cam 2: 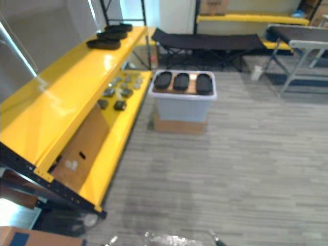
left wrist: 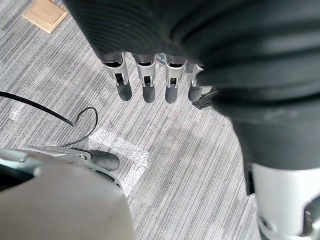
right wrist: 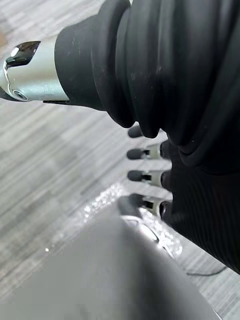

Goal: Walk over and take plastic housings, then place them on the shelf

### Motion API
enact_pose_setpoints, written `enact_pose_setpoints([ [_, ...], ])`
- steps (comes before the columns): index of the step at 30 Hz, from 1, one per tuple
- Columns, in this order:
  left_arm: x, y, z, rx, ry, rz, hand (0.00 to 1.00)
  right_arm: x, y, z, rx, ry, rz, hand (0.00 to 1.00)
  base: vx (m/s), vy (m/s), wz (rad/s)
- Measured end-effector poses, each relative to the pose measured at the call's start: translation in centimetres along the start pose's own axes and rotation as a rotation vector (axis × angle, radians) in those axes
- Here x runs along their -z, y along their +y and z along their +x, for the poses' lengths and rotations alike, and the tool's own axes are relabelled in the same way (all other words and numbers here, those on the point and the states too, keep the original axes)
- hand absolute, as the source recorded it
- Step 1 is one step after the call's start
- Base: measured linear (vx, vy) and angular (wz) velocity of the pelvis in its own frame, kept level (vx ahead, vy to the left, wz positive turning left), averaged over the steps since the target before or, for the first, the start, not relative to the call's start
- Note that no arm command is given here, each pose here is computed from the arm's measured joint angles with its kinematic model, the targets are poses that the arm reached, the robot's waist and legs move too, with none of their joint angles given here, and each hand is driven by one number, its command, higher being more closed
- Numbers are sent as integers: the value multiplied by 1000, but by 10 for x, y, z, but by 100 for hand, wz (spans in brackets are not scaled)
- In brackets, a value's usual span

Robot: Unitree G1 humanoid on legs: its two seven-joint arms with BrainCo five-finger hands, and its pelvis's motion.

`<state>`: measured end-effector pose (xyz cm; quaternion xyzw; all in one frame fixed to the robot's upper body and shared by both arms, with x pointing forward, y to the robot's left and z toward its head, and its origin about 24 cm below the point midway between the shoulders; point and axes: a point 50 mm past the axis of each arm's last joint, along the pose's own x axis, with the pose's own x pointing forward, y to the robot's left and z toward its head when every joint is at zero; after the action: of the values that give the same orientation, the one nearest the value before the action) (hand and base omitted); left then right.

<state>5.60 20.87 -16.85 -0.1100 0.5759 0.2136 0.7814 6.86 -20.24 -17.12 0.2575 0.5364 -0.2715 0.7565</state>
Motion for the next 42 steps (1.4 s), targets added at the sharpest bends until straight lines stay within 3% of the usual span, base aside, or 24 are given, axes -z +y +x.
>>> enact_pose_setpoints([
  [7,-1,4,0,-11,1,9,0,-2,2,0,-2,-3,-105,0,2,3,3],
  [17,-37,-1,3,-4,-105,100,0,-25,23,2,-63,-113,-176,0,18,16,6],
  [29,-36,-3,2,-10,-120,121,0,-12,30,1,-108,-84,-324,0,-37,24,-1],
  [42,-34,1,2,-24,-111,107,0,-29,35,0,-121,-157,-320,0,-63,5,-12],
])
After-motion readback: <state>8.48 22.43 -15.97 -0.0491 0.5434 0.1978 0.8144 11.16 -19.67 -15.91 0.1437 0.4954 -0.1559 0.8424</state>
